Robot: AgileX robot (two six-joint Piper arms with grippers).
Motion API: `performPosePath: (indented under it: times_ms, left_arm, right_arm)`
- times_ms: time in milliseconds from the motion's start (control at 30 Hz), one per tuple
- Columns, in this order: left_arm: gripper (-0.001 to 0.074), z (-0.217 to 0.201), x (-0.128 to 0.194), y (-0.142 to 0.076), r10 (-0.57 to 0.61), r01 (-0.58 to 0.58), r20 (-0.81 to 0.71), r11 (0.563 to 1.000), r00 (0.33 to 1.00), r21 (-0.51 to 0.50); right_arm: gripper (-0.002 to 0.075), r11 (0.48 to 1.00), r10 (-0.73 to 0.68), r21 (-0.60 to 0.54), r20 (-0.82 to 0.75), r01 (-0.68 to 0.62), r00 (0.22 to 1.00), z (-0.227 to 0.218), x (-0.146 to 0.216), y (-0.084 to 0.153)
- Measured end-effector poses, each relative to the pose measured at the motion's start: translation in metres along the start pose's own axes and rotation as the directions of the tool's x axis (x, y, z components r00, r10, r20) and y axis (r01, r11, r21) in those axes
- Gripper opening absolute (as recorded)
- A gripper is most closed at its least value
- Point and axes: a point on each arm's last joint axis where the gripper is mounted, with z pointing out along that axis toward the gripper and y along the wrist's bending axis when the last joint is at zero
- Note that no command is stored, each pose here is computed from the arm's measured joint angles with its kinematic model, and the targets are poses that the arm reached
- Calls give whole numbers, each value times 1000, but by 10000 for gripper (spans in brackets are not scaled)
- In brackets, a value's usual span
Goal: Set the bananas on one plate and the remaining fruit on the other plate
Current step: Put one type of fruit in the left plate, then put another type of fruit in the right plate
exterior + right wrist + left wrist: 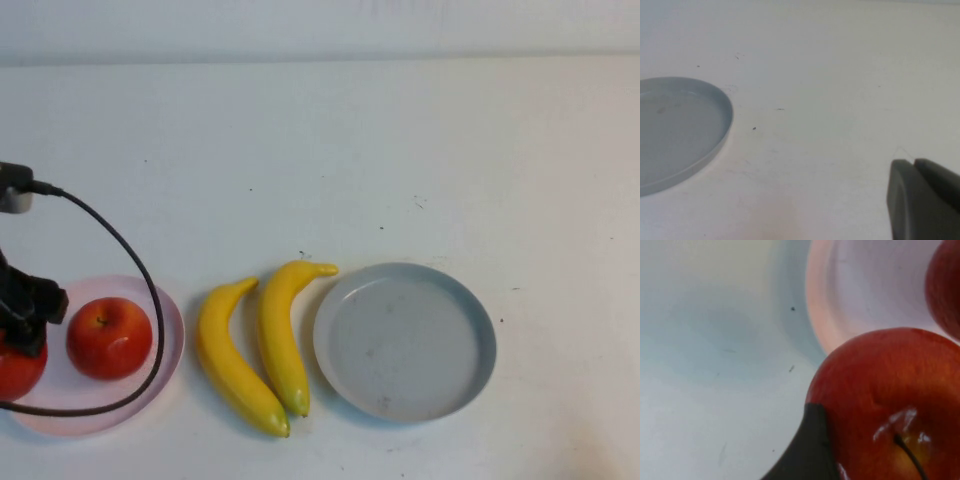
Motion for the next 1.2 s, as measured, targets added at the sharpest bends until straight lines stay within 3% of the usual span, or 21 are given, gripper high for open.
performPosePath:
  times_ms: [133, 767, 933, 1200]
  left_arm:
    - [591, 11, 2, -6, 60, -60, 2, 997, 998, 50]
    - [596, 64, -10, -19, 168, -166, -27, 984, 985, 67]
    - [663, 62, -9, -20, 138, -135, -33, 988, 990, 74]
    - [666, 22, -7, -15, 58, -62, 31, 990, 998, 124]
  right_arm:
    - [-17, 1000, 0, 0, 0, 0, 1000, 0, 0, 0]
    - [-17, 1000, 0, 0, 0, 0, 1000, 0, 0, 0]
    - [-17, 1000, 0, 0, 0, 0, 1000, 0, 0, 0]
    - [-17, 1000, 0, 0, 0, 0, 1000, 0, 0, 0]
